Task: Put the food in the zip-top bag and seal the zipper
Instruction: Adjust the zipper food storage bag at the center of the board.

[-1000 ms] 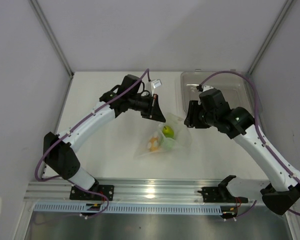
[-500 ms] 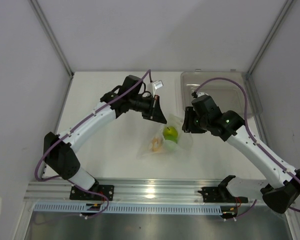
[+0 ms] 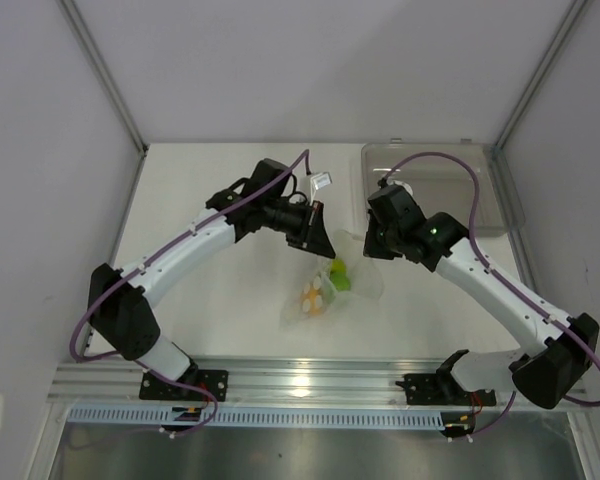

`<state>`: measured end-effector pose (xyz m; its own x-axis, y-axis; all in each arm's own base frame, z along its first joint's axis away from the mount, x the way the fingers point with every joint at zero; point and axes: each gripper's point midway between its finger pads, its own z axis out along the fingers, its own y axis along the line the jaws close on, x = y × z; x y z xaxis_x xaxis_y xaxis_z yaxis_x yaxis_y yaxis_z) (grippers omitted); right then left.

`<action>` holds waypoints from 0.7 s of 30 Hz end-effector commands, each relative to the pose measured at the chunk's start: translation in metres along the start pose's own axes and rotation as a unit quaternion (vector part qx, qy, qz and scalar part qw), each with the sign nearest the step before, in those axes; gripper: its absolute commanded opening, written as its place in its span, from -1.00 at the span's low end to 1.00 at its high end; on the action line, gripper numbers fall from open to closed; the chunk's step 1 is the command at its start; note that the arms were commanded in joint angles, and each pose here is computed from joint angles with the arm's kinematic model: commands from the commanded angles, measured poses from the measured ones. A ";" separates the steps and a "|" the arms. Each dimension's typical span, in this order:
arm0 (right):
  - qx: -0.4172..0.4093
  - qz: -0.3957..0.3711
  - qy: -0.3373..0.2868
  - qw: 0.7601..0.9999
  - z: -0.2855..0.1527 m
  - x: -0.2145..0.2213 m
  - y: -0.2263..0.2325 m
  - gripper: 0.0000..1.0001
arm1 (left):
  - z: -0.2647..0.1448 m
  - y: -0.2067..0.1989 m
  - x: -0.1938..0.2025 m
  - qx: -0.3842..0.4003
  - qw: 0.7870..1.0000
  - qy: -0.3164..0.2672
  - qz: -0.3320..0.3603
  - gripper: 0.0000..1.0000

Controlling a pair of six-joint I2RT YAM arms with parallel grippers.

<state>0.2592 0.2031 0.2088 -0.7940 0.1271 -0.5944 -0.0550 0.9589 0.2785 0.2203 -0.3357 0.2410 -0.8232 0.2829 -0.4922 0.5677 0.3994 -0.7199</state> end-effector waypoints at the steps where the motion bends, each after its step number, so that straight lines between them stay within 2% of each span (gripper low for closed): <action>1: -0.015 0.038 -0.050 0.998 -0.033 -0.030 0.011 -1.00 | -0.010 -0.010 -0.004 -0.010 0.999 -0.026 0.041 -0.53; 3: -0.001 0.038 -0.039 0.999 -0.036 -0.027 0.006 -1.00 | -0.013 0.002 -0.006 -0.047 0.997 -0.047 0.038 -0.12; 5: 0.004 0.045 -0.035 0.998 -0.038 -0.030 0.004 -1.00 | -0.020 0.002 -0.005 -0.060 0.994 -0.073 0.047 -0.01; 6: 0.005 0.046 -0.022 0.999 -0.036 -0.026 0.005 -1.00 | -0.021 0.004 -0.007 -0.063 0.992 -0.093 0.056 0.27; 10: -0.002 0.060 -0.011 0.998 -0.040 -0.029 0.007 -1.00 | -0.045 0.006 -0.016 -0.102 0.972 -0.191 0.095 0.49; 11: -0.007 0.063 -0.010 0.998 -0.042 -0.033 0.009 -1.00 | -0.053 0.007 -0.005 -0.110 0.966 -0.210 0.103 0.58; 12: -0.007 0.065 -0.011 0.998 -0.043 -0.035 0.010 -1.00 | -0.063 0.000 -0.014 -0.110 0.954 -0.251 0.123 0.75; 13: -0.005 0.065 -0.007 0.998 -0.041 -0.035 0.011 -1.00 | -0.074 0.001 -0.020 -0.132 0.940 -0.286 0.129 0.78; 14: -0.001 0.068 -0.008 0.998 -0.042 -0.038 0.009 -1.00 | -0.080 -0.005 -0.021 -0.134 0.931 -0.308 0.141 0.99; 17: 0.009 0.073 -0.001 0.997 -0.037 -0.039 0.004 -1.00 | -0.107 -0.010 -0.013 -0.163 0.893 -0.376 0.186 0.99; 21: 0.008 0.080 0.001 0.997 -0.034 -0.039 -0.003 -1.00 | -0.117 -0.021 -0.006 -0.144 0.877 -0.411 0.203 0.99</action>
<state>0.2674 0.1903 0.2486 -0.8023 0.2434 -0.5451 0.0624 0.9423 0.3290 0.2001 -0.2530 0.2967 -0.3446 -0.1352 -0.9290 0.7170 0.6009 -0.3534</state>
